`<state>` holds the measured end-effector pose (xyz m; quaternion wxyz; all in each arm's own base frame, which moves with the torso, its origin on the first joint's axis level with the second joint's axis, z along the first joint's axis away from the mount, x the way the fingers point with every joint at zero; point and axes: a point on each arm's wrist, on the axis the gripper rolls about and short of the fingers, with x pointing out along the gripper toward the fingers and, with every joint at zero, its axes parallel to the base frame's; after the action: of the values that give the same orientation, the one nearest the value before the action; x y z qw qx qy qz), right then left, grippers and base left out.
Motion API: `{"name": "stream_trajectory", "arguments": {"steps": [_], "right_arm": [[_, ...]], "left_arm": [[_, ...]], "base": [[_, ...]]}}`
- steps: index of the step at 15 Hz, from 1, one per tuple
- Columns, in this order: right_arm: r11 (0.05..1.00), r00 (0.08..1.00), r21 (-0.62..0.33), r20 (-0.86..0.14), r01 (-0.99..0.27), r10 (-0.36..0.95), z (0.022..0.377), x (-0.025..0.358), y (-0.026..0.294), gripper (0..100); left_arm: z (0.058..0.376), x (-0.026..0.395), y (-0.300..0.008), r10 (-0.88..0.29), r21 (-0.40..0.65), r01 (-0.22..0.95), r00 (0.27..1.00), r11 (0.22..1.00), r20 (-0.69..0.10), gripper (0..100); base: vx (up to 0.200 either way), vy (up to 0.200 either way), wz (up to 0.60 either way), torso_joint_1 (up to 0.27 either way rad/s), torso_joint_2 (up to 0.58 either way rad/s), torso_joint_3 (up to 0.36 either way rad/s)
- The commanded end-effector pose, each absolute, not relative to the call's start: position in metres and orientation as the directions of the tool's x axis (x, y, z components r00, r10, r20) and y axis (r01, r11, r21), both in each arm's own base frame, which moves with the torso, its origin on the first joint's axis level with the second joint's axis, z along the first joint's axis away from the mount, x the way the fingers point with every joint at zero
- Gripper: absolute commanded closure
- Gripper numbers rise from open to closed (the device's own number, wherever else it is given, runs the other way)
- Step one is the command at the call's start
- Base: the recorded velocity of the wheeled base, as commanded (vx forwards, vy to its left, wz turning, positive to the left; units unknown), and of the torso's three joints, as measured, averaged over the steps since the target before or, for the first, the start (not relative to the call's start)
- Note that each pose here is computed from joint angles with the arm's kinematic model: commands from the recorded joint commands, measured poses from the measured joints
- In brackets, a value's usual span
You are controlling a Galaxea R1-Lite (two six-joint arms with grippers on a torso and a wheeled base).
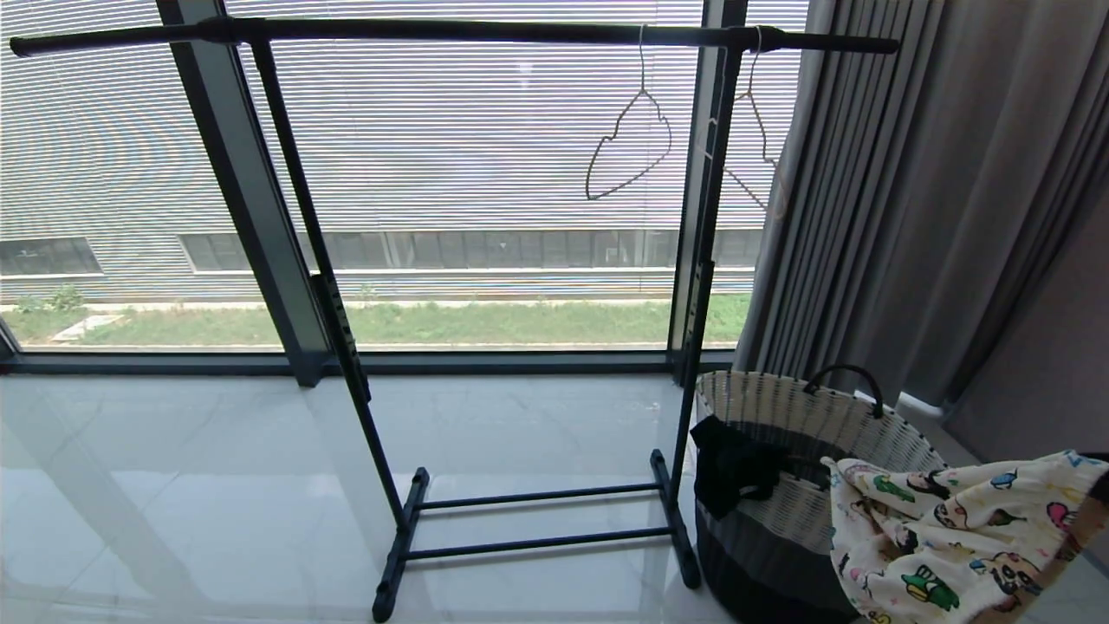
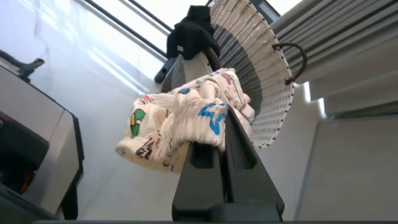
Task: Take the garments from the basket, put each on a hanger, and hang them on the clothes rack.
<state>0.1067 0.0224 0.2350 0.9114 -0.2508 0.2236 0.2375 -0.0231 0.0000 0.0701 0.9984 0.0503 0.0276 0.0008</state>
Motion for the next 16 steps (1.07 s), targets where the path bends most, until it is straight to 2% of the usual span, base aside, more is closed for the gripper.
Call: {"name": "stream_trajectory", "arguments": {"steps": [1, 3, 6, 7, 8, 9, 11, 12, 13, 15, 16], "right_arm": [[0.751, 0.764, -0.317, -0.532, -0.579, 0.364, 0.237, 0.113, 0.030, 100], [0.728, 0.728, -0.267, -0.529, -0.631, 0.437, 0.243, 0.120, 0.045, 100], [0.686, 0.681, -0.240, -0.541, -0.687, 0.493, 0.241, 0.126, 0.059, 100], [0.676, 0.668, -0.216, -0.522, -0.705, 0.530, 0.242, 0.130, 0.068, 100], [0.666, 0.657, -0.201, -0.509, -0.719, 0.556, 0.242, 0.132, 0.075, 100], [0.655, 0.648, -0.195, -0.503, -0.730, 0.572, 0.242, 0.135, 0.081, 100], [0.628, 0.630, -0.195, -0.490, -0.753, 0.603, 0.243, 0.139, 0.091, 100], [0.616, 0.619, -0.191, -0.487, -0.764, 0.616, 0.244, 0.140, 0.095, 100], [0.604, 0.600, -0.170, -0.482, -0.779, 0.638, 0.245, 0.142, 0.104, 100], [0.583, 0.579, -0.146, -0.450, -0.799, 0.680, 0.244, 0.150, 0.123, 100], [0.577, 0.574, -0.142, -0.433, -0.805, 0.695, 0.244, 0.155, 0.131, 100]], "left_arm": [[0.070, -0.023, 0.000, 0.003, 0.107, 0.003, 0.998, 0.994, -0.055, 0], [0.070, -0.023, 0.000, 0.003, 0.118, 0.003, 0.998, 0.993, -0.055, 0], [0.070, -0.023, 0.000, 0.002, 0.162, 0.007, 0.998, 0.987, -0.055, 0], [0.090, -0.025, -0.001, -0.087, 0.150, 0.088, 0.996, 0.985, -0.012, 0], [0.129, -0.018, -0.002, -0.188, 0.063, 0.189, 0.982, 0.980, -0.032, 0], [0.172, 0.002, -0.003, -0.210, -0.010, 0.210, 0.976, 0.978, -0.049, 0], [0.231, 0.070, -0.012, -0.262, -0.046, 0.258, 0.960, 0.965, -0.096, 0], [0.244, 0.095, -0.021, -0.313, -0.069, 0.306, 0.944, 0.949, -0.109, 0], [0.258, 0.125, -0.042, -0.413, -0.130, 0.399, 0.904, 0.908, -0.112, 0], [0.259, 0.151, -0.086, -0.533, -0.192, 0.502, 0.828, 0.843, -0.175, 0], [0.250, 0.159, -0.114, -0.565, -0.208, 0.527, 0.791, 0.824, -0.234, 0]], "base": [[-0.200, 0.000, 0.00, -0.002, 0.00, 0.002], [0.000, 0.000, 0.00, 0.000, 0.00, 0.000], [0.000, 0.000, 0.00, 0.000, 0.00, 0.000], [0.000, 0.000, 0.00, 0.000, 0.00, 0.000], [0.000, 0.000, 0.00, 0.000, 0.00, 0.000], [0.000, 0.000, 0.00, 0.000, 0.00, 0.000], [0.000, 0.000, 0.00, 0.000, 0.00, 0.000], [0.000, 0.000, 0.00, 0.000, 0.00, 0.000], [0.000, 0.000, 0.00, 0.000, 0.00, 0.000], [0.000, 0.000, 0.00, 0.000, 0.00, 0.000], [0.000, 0.000, 0.00, 0.000, 0.00, 0.000]]}}
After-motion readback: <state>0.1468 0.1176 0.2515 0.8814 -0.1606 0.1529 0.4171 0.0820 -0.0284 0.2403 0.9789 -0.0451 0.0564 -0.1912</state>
